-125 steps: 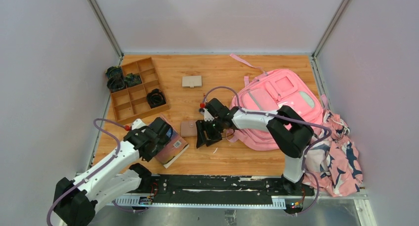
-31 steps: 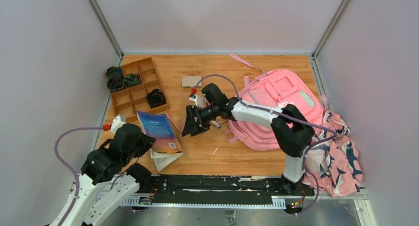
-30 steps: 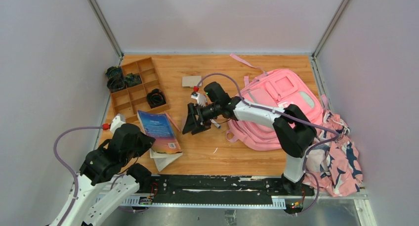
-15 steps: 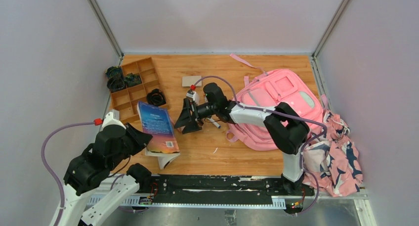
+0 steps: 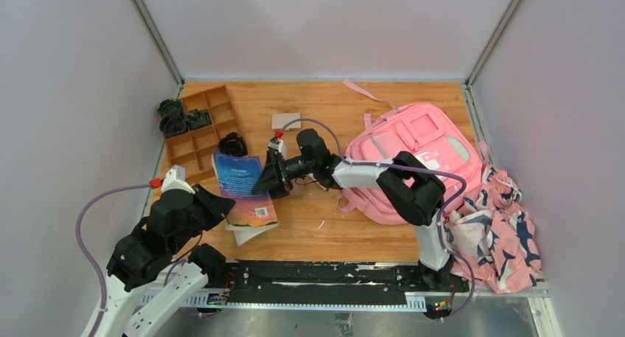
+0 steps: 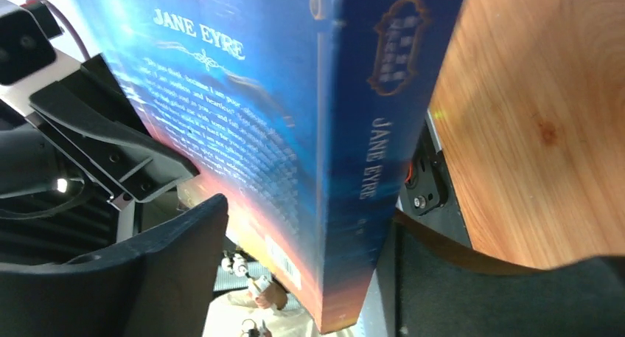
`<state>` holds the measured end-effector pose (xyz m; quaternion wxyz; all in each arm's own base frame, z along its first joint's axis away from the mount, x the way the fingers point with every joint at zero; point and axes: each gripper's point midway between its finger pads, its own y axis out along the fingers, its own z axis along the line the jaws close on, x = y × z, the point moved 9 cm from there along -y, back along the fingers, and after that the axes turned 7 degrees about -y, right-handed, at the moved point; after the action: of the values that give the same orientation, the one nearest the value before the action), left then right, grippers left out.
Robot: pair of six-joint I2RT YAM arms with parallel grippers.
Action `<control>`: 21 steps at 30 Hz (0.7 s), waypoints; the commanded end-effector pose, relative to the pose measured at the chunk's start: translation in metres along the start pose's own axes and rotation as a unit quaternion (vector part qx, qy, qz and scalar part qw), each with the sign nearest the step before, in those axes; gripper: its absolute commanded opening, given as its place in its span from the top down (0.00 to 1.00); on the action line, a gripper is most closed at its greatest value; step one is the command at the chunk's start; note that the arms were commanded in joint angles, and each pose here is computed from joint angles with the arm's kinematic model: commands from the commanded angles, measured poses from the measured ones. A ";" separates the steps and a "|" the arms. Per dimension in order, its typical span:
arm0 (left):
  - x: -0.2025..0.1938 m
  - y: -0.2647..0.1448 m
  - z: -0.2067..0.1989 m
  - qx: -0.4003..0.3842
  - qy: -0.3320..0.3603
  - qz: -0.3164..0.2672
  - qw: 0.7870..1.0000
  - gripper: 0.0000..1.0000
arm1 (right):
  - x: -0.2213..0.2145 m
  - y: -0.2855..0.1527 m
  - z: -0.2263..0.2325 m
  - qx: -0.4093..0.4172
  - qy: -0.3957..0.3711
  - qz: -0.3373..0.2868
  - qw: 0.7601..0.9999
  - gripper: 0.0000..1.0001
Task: Pack the student bag
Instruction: Pick up the book from the center of the board.
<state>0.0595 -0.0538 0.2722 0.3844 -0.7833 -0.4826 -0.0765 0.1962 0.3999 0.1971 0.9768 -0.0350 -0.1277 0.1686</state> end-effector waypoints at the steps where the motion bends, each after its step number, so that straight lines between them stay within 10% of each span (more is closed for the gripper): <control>1: 0.002 0.013 -0.020 -0.077 -0.036 -0.015 0.996 1.00 | -0.007 -0.001 0.036 0.063 -0.054 0.018 0.996 0.44; 6: 0.002 0.015 -0.016 -0.071 -0.029 -0.028 0.997 1.00 | -0.016 -0.008 0.031 0.026 -0.056 0.026 0.998 0.98; 9: 0.003 0.015 -0.014 -0.069 -0.014 -0.031 0.997 0.94 | -0.023 -0.014 0.031 -0.005 -0.064 0.026 0.998 1.00; 14: 0.006 0.013 -0.016 -0.068 0.037 -0.031 0.997 0.23 | -0.036 -0.038 0.047 -0.079 -0.095 0.019 0.992 1.00; 21: 0.026 -0.006 -0.041 -0.115 0.185 -0.031 0.976 0.06 | -0.037 -0.091 0.066 -0.195 -0.061 -0.043 0.978 1.00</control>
<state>0.0726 -0.0591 0.2839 0.3873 -0.7848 -0.4510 -0.1751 0.1670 0.3325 0.2391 0.9544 -0.1724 -0.2017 0.1367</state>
